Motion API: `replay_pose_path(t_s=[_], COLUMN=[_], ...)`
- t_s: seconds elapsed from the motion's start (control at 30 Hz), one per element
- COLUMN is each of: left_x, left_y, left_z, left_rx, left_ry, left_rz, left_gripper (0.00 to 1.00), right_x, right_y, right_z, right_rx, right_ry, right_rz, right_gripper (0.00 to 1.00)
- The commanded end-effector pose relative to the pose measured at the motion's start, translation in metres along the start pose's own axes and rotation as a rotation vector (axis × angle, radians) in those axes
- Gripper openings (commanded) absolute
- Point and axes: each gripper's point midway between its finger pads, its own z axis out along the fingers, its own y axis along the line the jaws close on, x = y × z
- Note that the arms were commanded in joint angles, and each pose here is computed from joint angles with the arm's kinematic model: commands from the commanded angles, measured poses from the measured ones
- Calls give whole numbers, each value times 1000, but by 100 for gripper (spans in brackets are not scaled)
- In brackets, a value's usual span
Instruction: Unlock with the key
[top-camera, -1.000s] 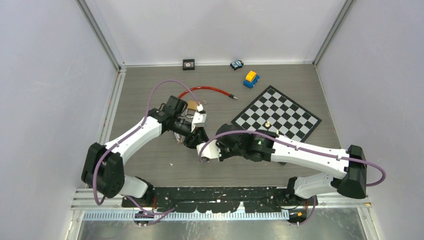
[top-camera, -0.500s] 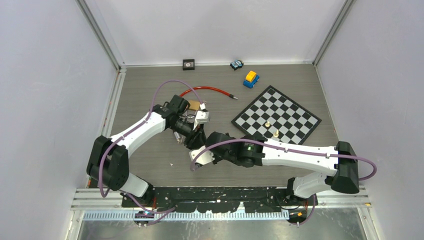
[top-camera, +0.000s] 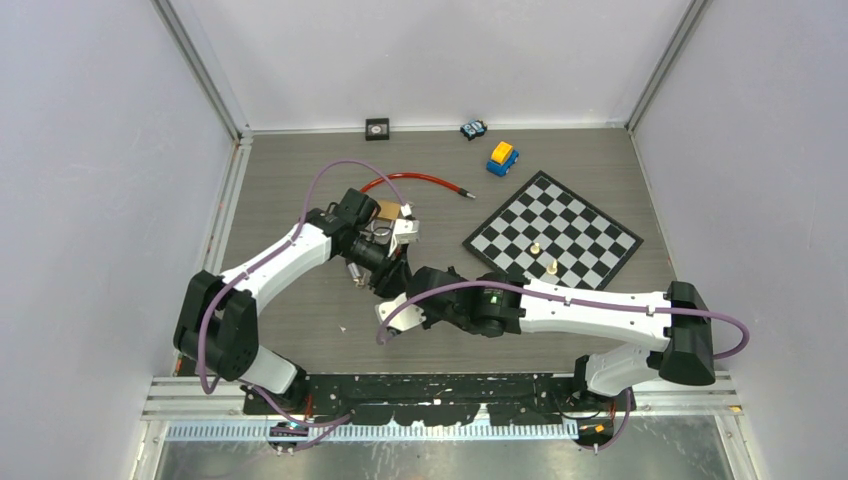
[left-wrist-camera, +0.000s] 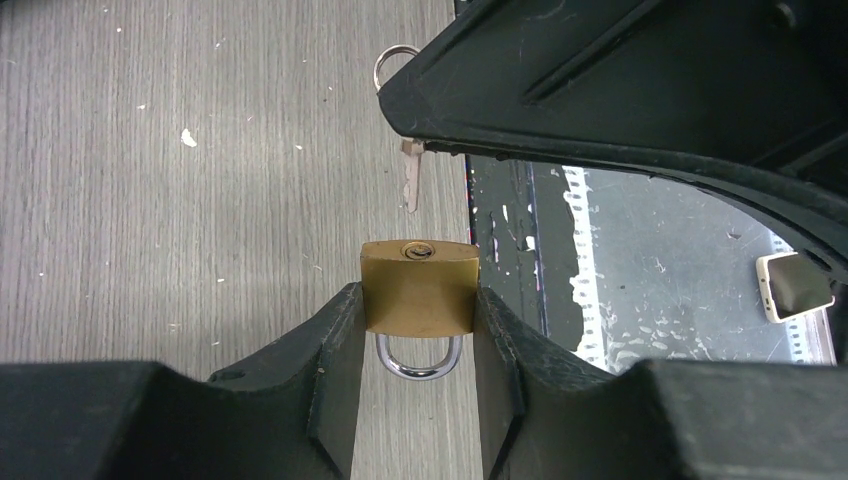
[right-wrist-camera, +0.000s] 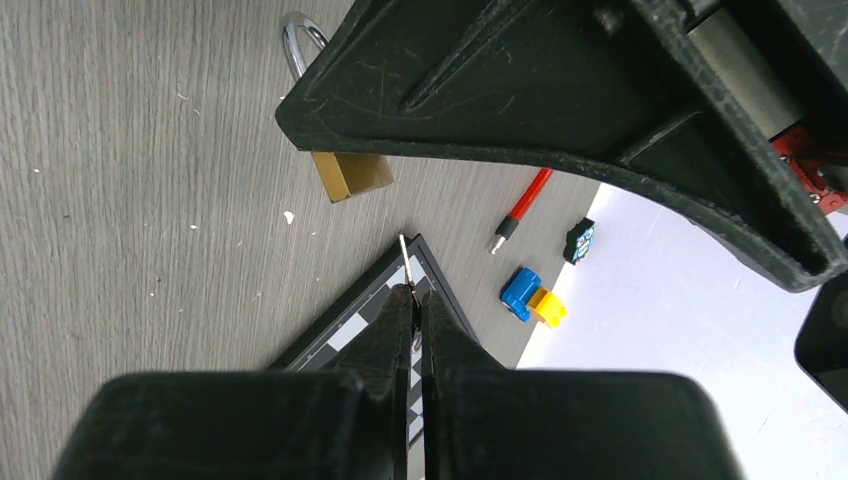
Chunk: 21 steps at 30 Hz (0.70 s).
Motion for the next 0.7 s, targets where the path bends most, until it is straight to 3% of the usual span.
replay_pose_path(t_s=[0.0, 0.47, 0.67], left_x=[-20, -20, -17], left_y=[2, 2, -6], left_z=[-4, -3, -3], left_rx=[-4, 1, 40], left_ry=[-37, -38, -48], left_rz=[33, 23, 100], left_gripper=[0, 0, 0], right_x=[-11, -14, -19], right_y=[-21, -17, -11], right_z=[-9, -8, -7], right_rx=[64, 51, 37], right_ry=[-29, -34, -36], right_rz=[20, 14, -5], right_gripper=[1, 1, 1])
